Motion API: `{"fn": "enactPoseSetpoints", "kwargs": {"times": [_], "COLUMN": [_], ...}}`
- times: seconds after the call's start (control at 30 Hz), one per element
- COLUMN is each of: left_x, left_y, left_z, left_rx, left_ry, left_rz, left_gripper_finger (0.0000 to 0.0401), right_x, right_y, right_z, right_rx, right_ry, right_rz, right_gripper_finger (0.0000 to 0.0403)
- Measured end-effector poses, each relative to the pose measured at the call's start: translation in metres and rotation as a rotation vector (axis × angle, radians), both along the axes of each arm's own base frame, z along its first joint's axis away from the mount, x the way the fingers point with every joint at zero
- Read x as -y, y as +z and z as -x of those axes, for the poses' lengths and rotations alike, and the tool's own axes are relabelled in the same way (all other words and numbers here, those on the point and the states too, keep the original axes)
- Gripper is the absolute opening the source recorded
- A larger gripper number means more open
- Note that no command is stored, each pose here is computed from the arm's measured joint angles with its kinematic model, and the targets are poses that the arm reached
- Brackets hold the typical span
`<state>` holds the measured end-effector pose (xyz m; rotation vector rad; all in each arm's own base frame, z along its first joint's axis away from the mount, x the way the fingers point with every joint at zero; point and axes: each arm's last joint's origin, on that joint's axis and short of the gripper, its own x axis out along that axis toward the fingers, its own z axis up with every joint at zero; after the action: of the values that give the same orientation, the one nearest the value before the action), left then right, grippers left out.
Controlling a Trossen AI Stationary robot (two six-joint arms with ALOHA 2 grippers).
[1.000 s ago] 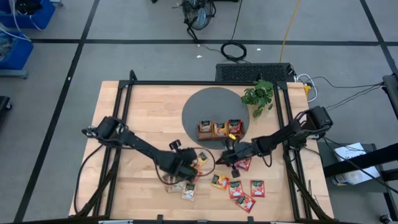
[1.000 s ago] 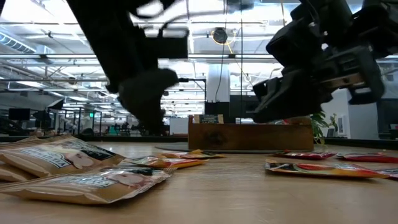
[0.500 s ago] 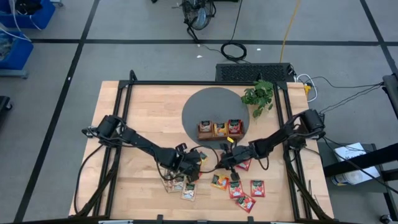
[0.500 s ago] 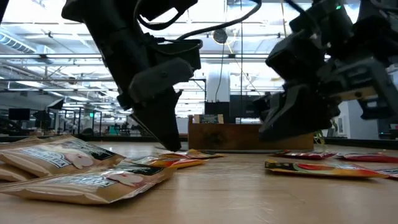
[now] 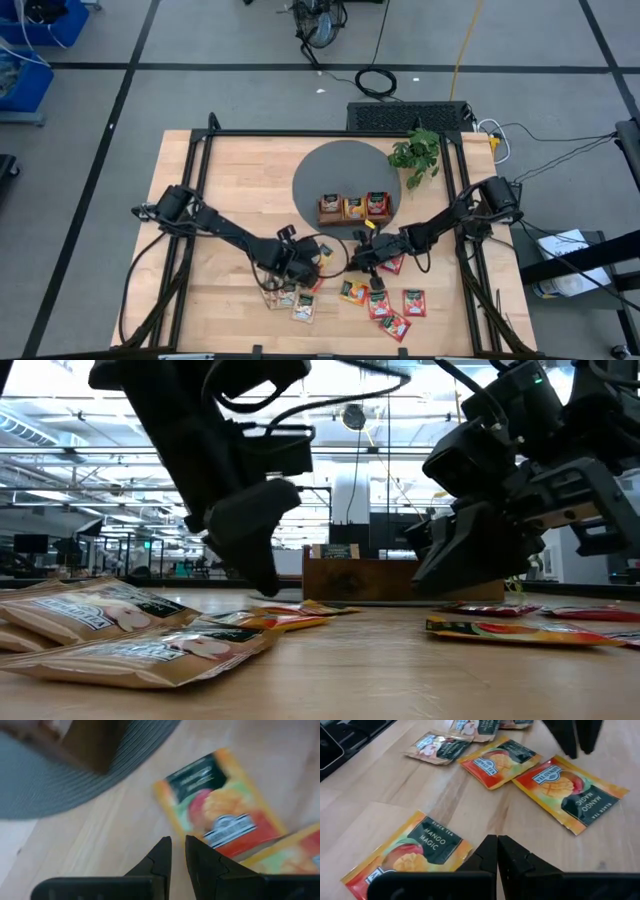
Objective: Pick & Place Tea
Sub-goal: Put the yellow tea bag into the middle section of the wooden organizer
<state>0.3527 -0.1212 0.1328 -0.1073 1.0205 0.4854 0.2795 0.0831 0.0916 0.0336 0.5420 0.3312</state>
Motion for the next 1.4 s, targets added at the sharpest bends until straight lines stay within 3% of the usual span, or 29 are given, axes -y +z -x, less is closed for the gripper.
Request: {"fn": "enactPoseSetpoints", "kwargs": {"times": [0.17,0.63,0.87,1.13,1.4], "left_x": [0.000,0.010,0.010,0.011,0.011], "left_y": [0.000,-0.001,-0.002,-0.021,-0.022], "left_z": [-0.002,-0.010,-0.012,-0.025,-0.027], "left_rx": [0.016,0.049,0.068,0.103,0.115], "left_ry": [0.023,-0.099,-0.108,-0.157,-0.169], "left_rz": [0.039,0.150,0.155,0.148,0.180], "left_gripper_finger": [0.0060,0.0060,0.0060,0.0060,0.0060], "right_x": [0.000,0.000,0.010,0.016,0.018], "right_y": [0.000,0.002,-0.002,-0.002,-0.002], "right_z": [0.000,-0.001,-0.002,-0.003,-0.003], "right_rx": [0.001,0.030,-0.047,-0.049,-0.043], "right_ry": [0.000,-0.009,-0.208,-0.234,-0.283], "right_rz": [0.002,-0.004,-0.078,-0.090,-0.068], "right_gripper_finger": [0.0001,0.0000,0.0000,0.0017,0.0035]}}
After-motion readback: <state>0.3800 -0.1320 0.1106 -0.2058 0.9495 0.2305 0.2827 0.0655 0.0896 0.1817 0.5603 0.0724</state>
